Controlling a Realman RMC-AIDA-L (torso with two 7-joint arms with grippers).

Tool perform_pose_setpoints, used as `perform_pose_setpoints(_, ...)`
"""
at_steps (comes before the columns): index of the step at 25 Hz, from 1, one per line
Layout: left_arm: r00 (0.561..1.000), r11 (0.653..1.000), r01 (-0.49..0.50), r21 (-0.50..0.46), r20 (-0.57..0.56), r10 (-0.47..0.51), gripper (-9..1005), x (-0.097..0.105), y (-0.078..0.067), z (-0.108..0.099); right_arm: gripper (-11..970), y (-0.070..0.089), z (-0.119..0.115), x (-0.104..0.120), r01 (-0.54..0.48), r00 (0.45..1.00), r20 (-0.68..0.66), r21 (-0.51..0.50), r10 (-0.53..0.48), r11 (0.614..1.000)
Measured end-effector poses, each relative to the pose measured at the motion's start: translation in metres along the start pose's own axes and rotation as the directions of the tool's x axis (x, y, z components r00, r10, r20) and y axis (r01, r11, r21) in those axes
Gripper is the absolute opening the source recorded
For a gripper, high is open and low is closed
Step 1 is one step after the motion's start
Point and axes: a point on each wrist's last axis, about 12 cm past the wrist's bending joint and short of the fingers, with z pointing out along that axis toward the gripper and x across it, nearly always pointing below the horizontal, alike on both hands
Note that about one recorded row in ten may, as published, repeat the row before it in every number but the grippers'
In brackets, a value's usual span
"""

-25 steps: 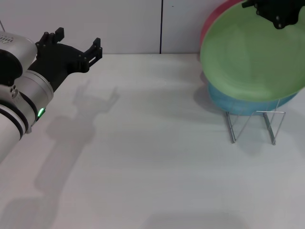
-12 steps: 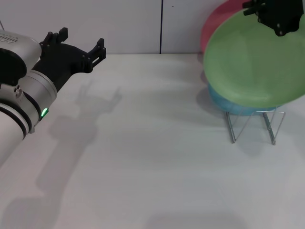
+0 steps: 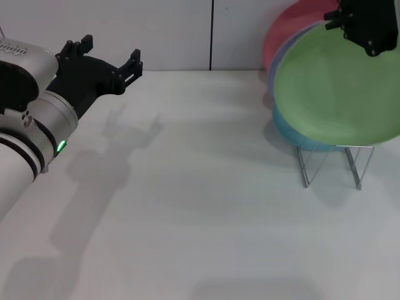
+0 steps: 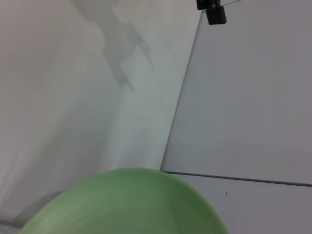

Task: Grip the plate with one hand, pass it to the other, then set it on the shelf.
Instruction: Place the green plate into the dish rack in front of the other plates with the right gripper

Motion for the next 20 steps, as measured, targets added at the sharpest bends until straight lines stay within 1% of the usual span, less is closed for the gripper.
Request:
perform_pose_setpoints(9,1.000,1.000,-0.003,0.011,-0.003,0.003,870,0.000,-0.002,0.003,22,0.003,0.001,0.002,0.013,1.000,-0.005,-0.008,-0.013,1.000)
perform_pose_setpoints(20,1.000,1.000,-0.005,0.017,-0.004,0.005,871,0.001,-0.005,0.003,22,0.012,0.004,0.007,0.029,1.000,-0.008,-0.032,-0.030,0.999)
